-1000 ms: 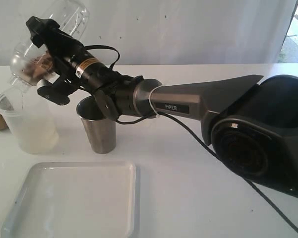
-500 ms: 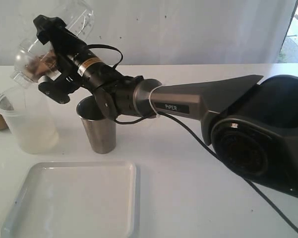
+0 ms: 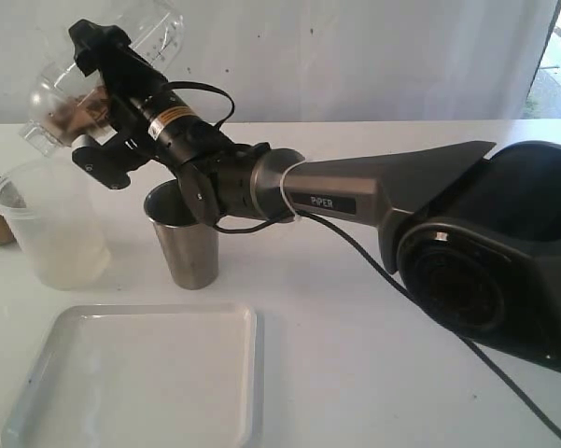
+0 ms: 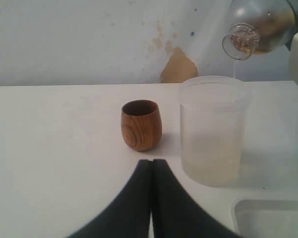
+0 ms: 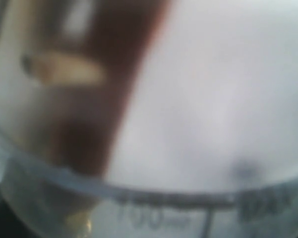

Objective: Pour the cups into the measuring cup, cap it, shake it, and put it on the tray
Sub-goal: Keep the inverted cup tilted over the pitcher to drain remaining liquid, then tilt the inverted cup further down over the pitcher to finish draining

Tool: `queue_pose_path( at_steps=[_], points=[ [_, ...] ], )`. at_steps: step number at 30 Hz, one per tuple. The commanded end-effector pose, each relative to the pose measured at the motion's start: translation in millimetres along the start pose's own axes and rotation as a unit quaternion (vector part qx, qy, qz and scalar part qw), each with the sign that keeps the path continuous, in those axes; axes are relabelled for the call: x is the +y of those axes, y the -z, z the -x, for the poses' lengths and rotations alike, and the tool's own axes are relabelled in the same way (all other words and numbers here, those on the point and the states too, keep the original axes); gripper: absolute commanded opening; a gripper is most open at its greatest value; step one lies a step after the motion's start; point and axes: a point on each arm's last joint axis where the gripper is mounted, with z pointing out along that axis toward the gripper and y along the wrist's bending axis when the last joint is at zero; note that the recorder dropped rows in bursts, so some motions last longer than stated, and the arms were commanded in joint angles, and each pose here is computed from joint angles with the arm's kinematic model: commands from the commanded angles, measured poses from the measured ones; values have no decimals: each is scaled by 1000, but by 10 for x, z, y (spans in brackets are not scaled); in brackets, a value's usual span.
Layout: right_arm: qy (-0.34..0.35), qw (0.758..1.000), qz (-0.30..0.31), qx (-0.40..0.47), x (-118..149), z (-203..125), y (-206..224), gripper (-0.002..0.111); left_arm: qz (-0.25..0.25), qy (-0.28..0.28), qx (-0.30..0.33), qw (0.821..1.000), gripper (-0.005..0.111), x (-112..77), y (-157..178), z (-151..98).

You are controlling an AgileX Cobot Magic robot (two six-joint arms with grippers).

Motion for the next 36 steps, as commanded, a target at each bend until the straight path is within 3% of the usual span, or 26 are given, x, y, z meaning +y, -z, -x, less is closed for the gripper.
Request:
queue_pose_path(
  at_steps=[1,28,36],
  points=[
    [3,999,-31,23,-132,-85,-17,0,-1,-1,-2,1000,0,-2,-1,-11],
    [3,999,-28,21,-126,-81,-18,0,-1,-1,-2,1000,0,-2,-1,-11],
    [50,998,-43,-16,-151,-9,-16,0,-1,-1,-2,1000,0,-2,-1,-11]
  ],
)
